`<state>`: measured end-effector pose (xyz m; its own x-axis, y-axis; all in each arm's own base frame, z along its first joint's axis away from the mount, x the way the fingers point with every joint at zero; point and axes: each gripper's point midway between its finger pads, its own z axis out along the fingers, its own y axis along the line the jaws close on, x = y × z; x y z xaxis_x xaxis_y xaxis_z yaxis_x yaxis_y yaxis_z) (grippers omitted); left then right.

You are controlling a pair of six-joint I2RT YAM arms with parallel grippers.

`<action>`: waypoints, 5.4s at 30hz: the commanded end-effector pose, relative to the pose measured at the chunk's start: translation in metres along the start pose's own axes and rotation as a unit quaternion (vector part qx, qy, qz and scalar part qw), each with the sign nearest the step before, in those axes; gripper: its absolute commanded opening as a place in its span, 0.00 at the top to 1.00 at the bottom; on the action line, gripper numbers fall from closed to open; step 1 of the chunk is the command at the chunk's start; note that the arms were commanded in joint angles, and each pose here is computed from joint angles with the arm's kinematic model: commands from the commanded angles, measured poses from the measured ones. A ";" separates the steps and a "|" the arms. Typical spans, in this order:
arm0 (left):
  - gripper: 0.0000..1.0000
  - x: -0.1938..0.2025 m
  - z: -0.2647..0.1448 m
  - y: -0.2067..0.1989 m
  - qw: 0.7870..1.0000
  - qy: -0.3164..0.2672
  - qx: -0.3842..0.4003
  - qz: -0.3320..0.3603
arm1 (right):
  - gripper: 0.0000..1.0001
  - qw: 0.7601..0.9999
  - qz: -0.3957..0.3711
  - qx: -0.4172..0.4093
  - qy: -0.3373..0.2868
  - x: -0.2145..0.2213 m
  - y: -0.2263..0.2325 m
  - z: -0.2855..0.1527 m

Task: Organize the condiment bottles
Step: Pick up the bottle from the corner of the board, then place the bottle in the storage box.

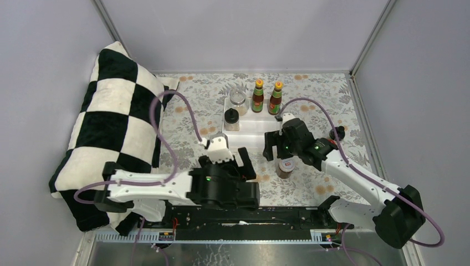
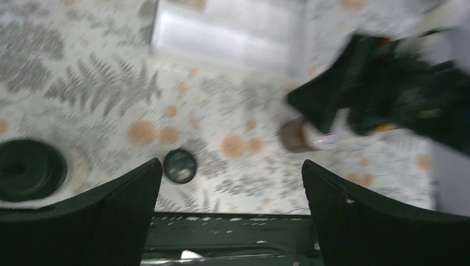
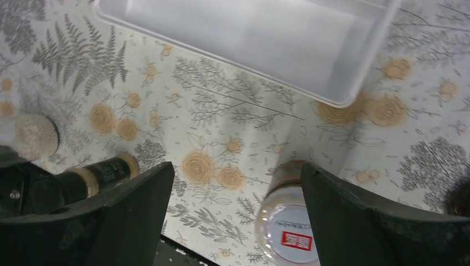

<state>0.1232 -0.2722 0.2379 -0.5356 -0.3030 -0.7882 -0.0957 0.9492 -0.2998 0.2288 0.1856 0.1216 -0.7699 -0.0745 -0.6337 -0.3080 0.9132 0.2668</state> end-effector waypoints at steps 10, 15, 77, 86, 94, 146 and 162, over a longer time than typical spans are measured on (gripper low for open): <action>0.01 -0.201 -0.098 -0.001 0.961 -0.147 0.222 -0.076 | 0.07 0.942 -0.275 -0.192 -0.022 -0.010 0.163 -0.001; 0.01 -0.219 -0.106 0.023 0.953 -0.153 0.243 -0.101 | 0.07 0.901 -0.339 -0.269 -0.020 0.023 0.214 0.005; 0.01 -0.225 -0.106 0.051 0.940 -0.162 0.271 -0.133 | 0.51 0.853 -0.402 -0.313 -0.113 0.046 0.331 0.068; 0.01 -0.222 -0.095 0.049 0.950 -0.189 0.219 -0.117 | 0.50 0.855 -0.398 -0.291 -0.161 -0.003 0.317 0.014; 0.01 -0.224 -0.088 0.038 0.957 -0.222 0.163 -0.088 | 0.49 0.850 -0.405 -0.269 -0.201 -0.043 0.304 -0.037; 0.01 -0.097 0.115 0.062 0.993 -0.062 0.103 -0.012 | 0.40 0.940 -0.211 -0.093 -0.253 -0.229 0.062 0.032; 0.01 -0.095 0.102 0.067 0.990 -0.060 0.125 -0.002 | 0.40 0.945 -0.204 -0.064 -0.246 -0.217 0.040 0.098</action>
<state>0.2518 -0.1845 0.2298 -0.4450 -0.3235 -0.8351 0.0912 0.9112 -0.4016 0.4163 0.2741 0.1742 -0.3380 -0.2471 -0.9081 -0.6305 0.7759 0.0235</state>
